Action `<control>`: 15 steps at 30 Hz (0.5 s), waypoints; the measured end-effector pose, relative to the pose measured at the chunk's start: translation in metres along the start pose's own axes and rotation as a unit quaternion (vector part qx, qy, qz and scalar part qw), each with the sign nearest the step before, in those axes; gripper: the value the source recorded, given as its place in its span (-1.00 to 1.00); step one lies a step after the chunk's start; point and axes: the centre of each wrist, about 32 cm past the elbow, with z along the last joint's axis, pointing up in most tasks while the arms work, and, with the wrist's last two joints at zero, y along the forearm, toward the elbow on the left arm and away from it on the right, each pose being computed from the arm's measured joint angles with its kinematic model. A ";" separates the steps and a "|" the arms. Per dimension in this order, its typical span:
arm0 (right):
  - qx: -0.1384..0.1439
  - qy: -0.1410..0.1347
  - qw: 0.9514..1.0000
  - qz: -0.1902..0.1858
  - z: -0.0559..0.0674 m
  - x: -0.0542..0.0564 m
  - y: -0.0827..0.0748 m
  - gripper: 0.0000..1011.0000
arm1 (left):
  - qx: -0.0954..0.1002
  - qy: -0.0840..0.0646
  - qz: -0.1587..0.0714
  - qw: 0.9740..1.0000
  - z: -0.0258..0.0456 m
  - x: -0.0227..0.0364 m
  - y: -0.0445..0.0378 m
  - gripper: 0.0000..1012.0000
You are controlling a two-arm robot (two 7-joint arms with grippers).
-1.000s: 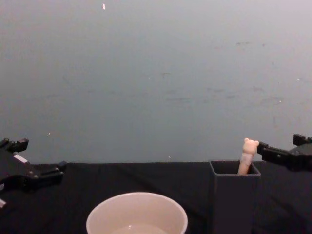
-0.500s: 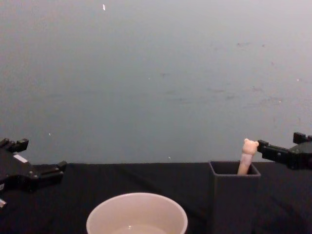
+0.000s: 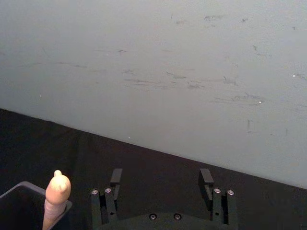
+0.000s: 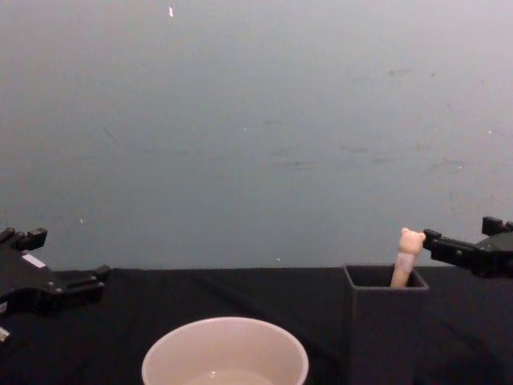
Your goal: Pick up the stirring spoon with one hand, stir inside the cup, then place it back in its original position.
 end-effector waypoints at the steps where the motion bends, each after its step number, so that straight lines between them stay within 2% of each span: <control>1: 0.000 0.000 1.000 0.000 0.000 0.000 0.000 0.98 | 0.000 0.000 0.000 1.000 0.0000 0.0000 0.0000 0.98; 15: 0.000 0.000 1.000 0.000 0.000 0.000 0.000 0.98 | 0.000 0.000 0.000 1.000 0.0000 0.0000 0.0000 0.98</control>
